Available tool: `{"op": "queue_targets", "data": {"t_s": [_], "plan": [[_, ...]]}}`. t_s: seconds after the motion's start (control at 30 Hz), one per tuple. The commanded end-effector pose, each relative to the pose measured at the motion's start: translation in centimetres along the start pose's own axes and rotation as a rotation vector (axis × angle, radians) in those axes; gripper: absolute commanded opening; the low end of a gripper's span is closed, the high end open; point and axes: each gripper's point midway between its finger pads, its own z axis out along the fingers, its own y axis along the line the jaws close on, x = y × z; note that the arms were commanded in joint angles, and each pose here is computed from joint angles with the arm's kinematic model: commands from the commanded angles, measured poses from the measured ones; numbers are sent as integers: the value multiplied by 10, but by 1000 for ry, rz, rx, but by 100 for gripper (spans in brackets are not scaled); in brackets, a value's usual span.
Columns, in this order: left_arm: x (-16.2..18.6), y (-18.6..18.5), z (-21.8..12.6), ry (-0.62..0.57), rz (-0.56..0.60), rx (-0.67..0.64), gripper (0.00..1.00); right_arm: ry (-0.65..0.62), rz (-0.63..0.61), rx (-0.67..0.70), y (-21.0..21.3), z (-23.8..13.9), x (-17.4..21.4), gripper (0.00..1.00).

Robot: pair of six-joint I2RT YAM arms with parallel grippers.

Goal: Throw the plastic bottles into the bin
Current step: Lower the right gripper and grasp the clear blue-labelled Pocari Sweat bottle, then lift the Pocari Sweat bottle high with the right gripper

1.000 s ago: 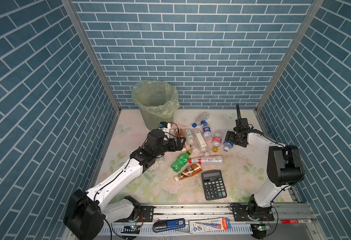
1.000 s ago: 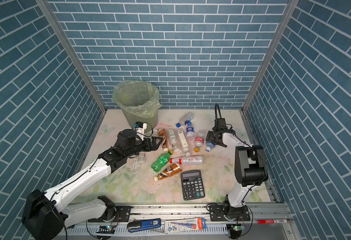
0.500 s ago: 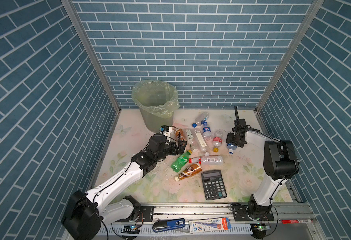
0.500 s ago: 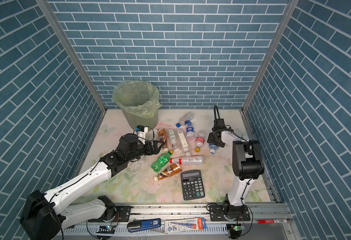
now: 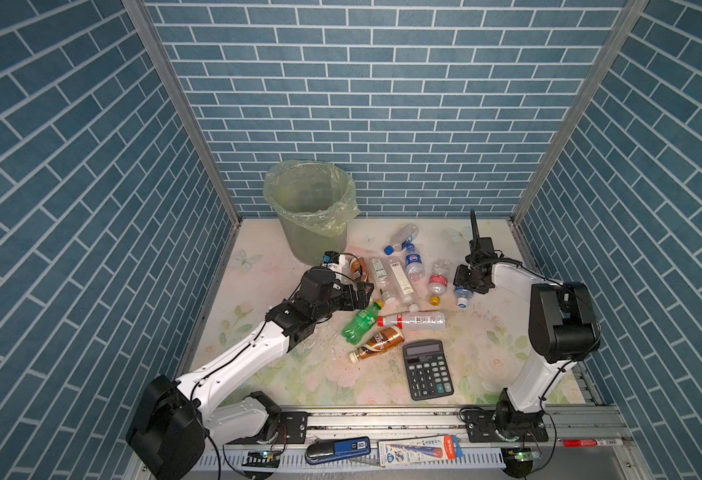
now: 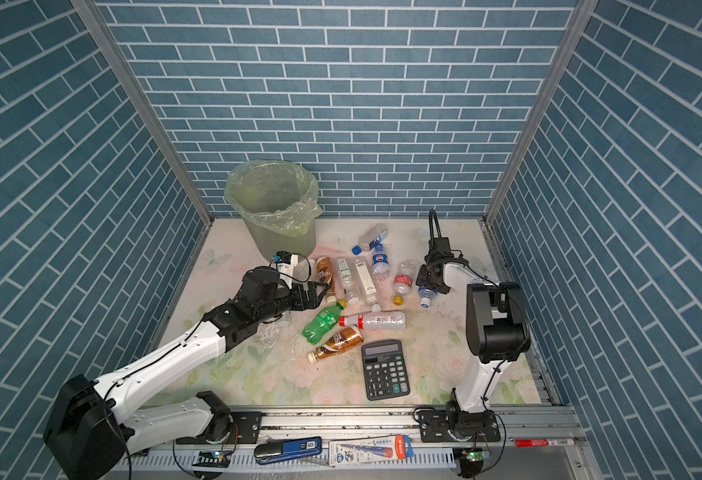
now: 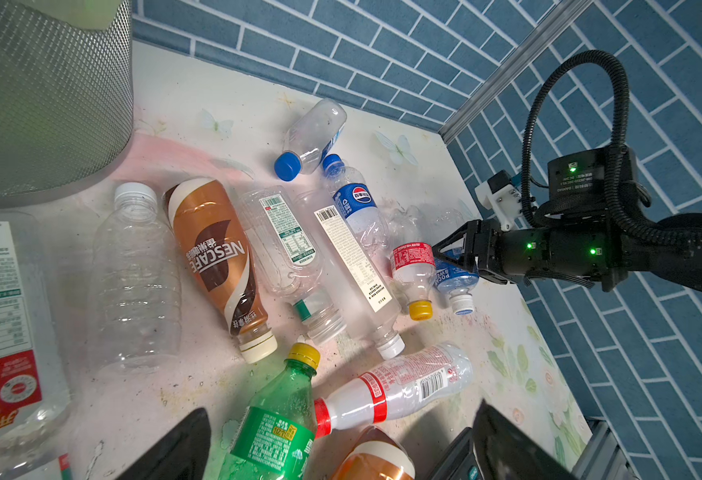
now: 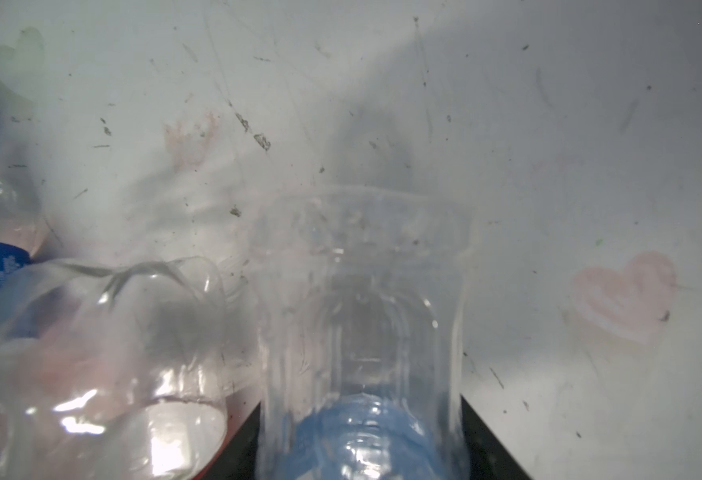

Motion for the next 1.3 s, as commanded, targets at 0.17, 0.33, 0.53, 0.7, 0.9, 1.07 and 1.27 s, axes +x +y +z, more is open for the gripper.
{"op": "queue_targets", "data": {"t_s": [0.17,0.33,0.53,0.7,0.9,1.07,1.27], "plan": [[-7,0,2,-14,15,-25,99,-122,-5,-85,21,-69,-34,46],[-21,-5,-6,-41,41,-38,99,-258,-67,-209,74,-117,-71,46],[-48,-11,-22,-95,77,-74,99,-486,-237,-394,178,-190,-116,45],[-75,-6,-30,-159,52,-82,99,-709,-401,-649,266,-261,-132,42],[-118,-5,-50,-262,37,-99,99,-933,-537,-842,340,-333,-139,44],[-145,-2,-73,-355,25,-114,99,-1070,-538,-964,375,-376,-148,43],[-166,11,-104,-463,2,-151,99,-1237,-537,-1097,400,-429,-155,42]]}}
